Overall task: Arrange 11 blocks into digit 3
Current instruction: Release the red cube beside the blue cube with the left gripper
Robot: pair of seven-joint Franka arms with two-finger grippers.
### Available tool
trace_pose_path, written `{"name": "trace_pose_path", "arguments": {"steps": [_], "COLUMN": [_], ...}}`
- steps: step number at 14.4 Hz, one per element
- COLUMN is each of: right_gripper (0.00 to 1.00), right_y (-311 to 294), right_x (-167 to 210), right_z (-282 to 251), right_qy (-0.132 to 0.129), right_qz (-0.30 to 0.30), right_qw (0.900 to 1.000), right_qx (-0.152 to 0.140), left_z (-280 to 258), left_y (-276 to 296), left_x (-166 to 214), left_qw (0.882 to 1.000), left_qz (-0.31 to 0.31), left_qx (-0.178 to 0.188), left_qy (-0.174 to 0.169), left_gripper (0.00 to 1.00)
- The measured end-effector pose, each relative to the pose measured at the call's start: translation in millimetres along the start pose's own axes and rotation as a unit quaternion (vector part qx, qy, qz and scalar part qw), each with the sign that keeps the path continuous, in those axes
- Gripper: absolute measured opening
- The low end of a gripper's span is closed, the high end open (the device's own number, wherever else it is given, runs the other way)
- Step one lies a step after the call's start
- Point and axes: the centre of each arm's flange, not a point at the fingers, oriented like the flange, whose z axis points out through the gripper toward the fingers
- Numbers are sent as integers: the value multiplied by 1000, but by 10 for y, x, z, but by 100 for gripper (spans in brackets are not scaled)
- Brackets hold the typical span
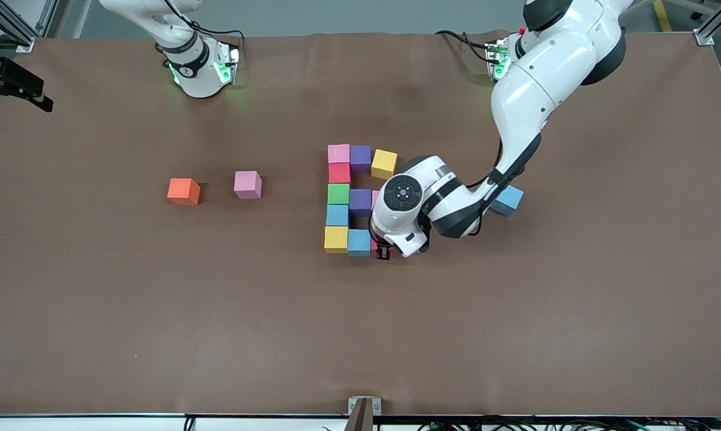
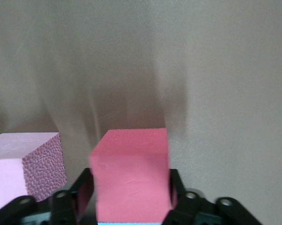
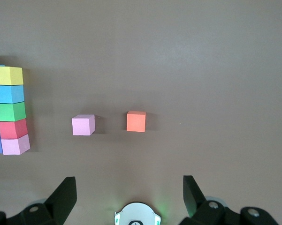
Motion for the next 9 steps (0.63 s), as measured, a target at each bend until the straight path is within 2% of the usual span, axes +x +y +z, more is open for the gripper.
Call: {"name": "trace_pose_path", "arguments": {"steps": [2,5,9], "right_gripper": [100,100,100], "right_y": [0,0,1], "right_x": [0,0,0], "right_z": [0,0,0], "right_qy": [0,0,0], "right_qz": [0,0,0], "right_qw": [1000,1000,1000], "right_qx": [0,0,0], "left_z": [-28,-97,-175], "left_y": [29,78,104], "left_x": [10,15,39], "left_qw": [1000,1000,1000], "left_qz": [-3,-17,-24], "left_qx": [-2,2,8], "left_qy": [-2,-15,-13], "left_gripper": [98,100,100]}}
